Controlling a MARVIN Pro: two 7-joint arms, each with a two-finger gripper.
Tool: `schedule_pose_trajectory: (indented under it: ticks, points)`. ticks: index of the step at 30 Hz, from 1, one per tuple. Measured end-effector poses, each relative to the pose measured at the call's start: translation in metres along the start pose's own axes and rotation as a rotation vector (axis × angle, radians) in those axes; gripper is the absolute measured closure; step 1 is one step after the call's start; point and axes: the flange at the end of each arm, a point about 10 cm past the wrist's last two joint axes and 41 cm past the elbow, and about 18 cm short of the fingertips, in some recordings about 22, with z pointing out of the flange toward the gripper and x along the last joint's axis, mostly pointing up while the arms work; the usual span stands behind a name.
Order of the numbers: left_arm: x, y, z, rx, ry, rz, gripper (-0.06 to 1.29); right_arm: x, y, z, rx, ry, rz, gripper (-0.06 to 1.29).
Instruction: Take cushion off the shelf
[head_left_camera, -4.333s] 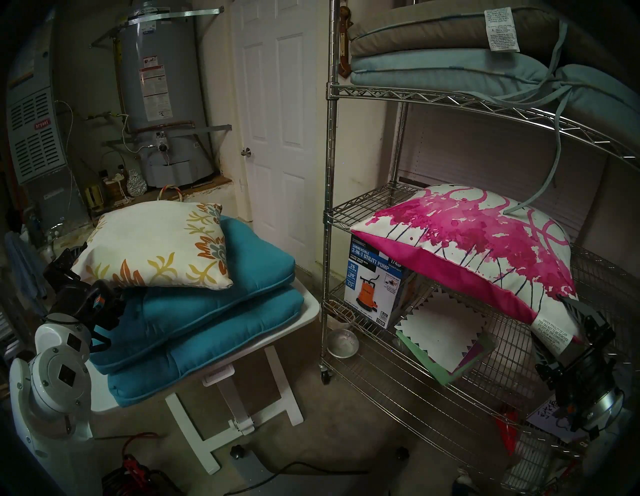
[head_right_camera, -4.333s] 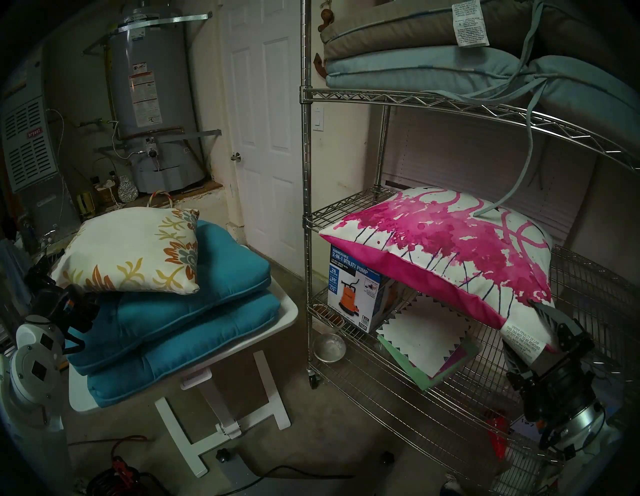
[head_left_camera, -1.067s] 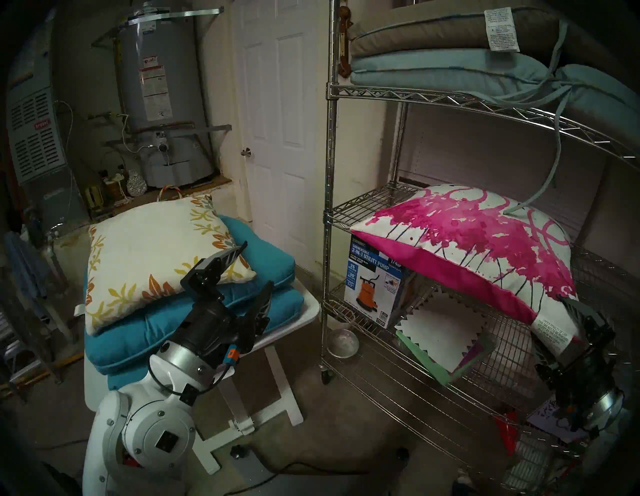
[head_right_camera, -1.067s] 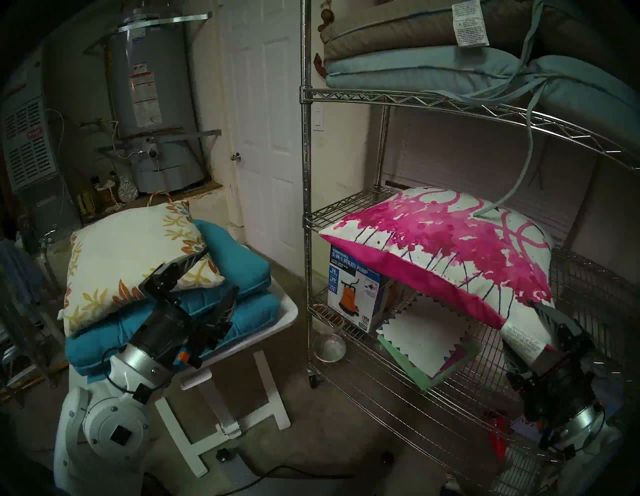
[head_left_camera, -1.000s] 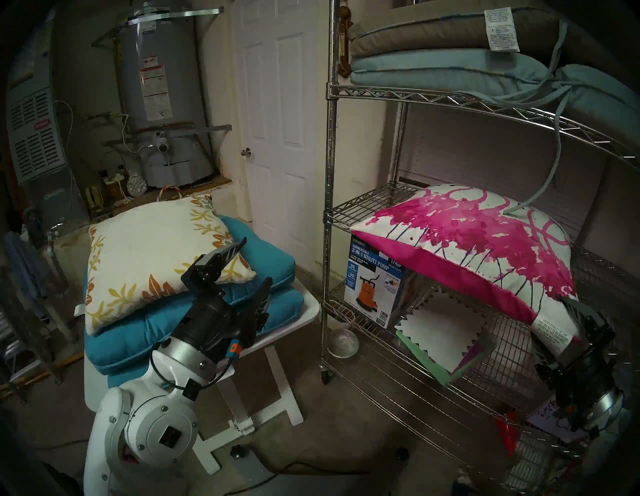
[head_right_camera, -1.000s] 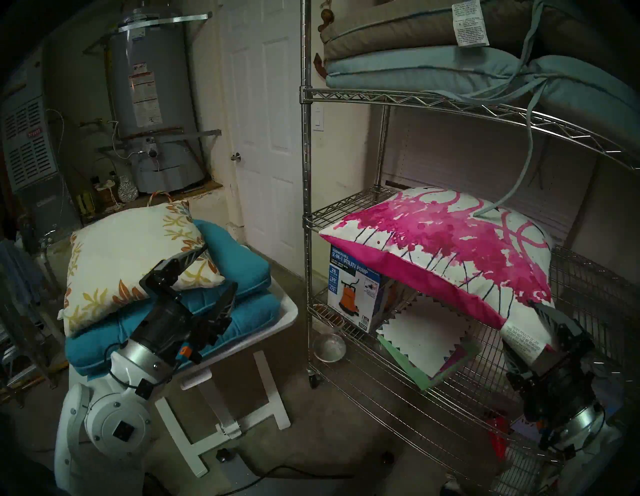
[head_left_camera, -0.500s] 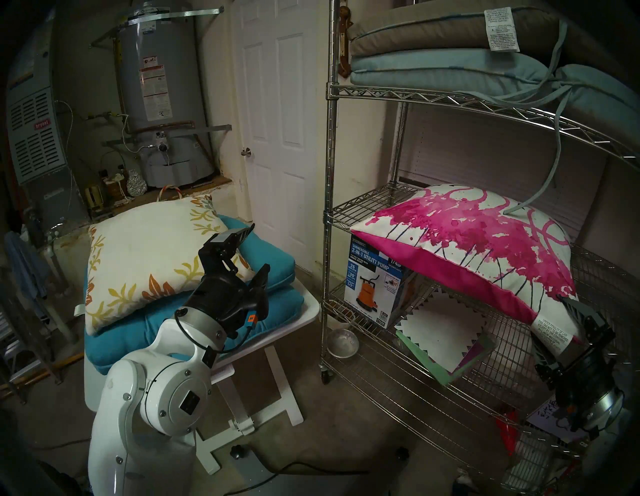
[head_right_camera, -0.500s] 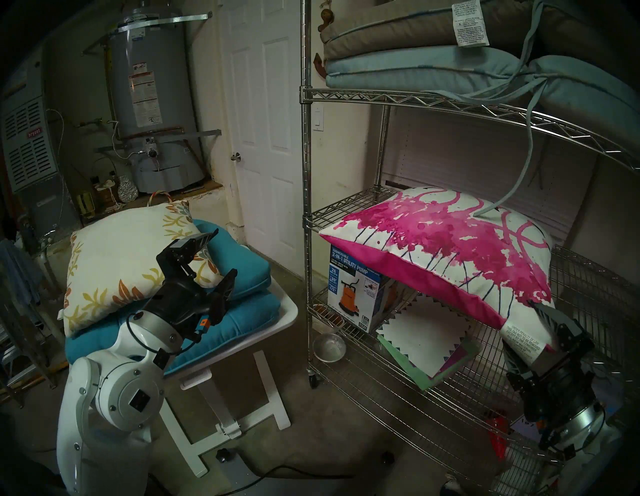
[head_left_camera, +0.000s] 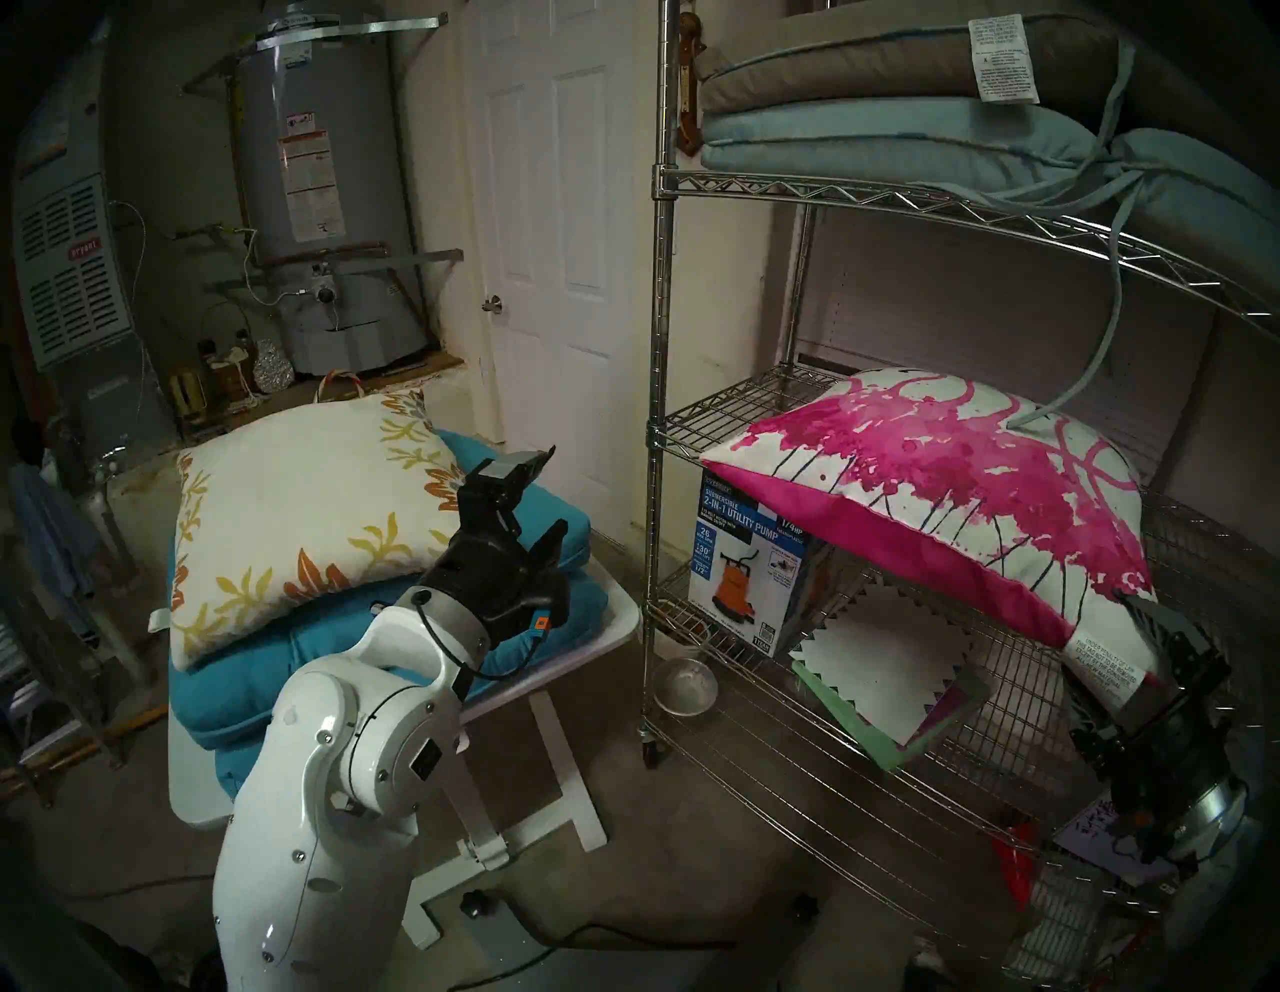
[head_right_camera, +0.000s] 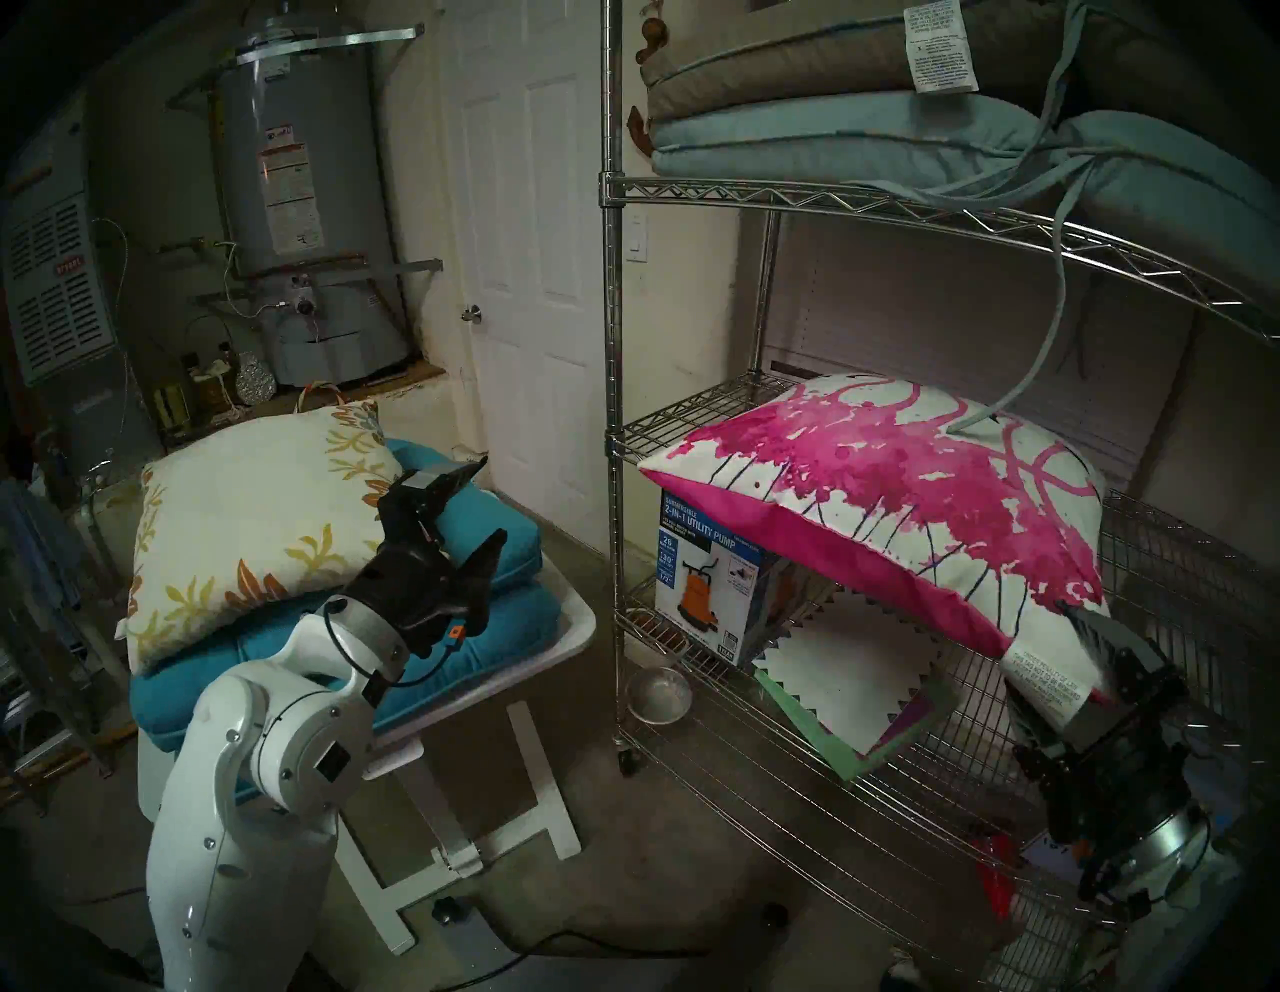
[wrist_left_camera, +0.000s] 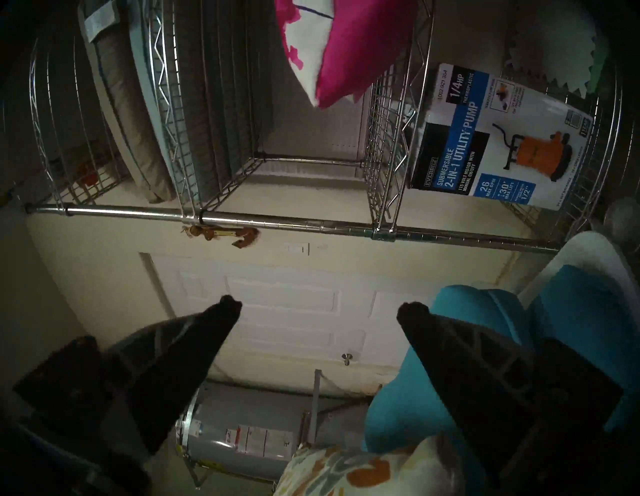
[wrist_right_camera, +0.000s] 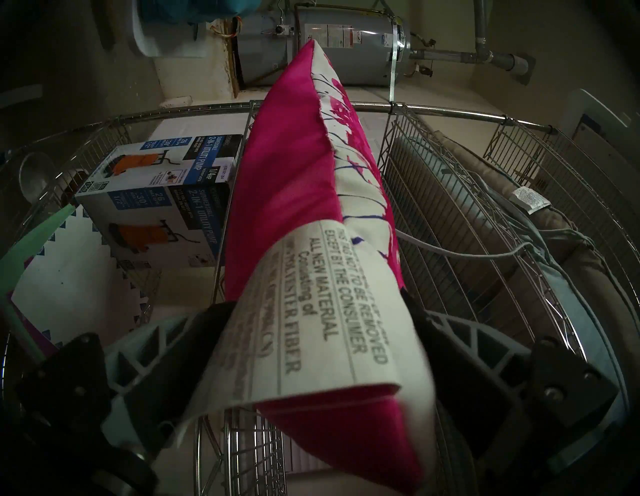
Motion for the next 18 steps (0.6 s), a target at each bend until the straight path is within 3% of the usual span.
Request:
schedule_pose_trajectory:
  ticks: [8,18]
  points:
    - [0.001,0.009,0.025,0.025,0.041,0.023,-0.03,0.0,0.0,0.0,0.0,0.0,0.0,-0.01]
    - [0.015,0.013,0.055,0.055,0.097,0.03,-0.03,0.0,0.0,0.0,0.0,0.0,0.0,-0.01]
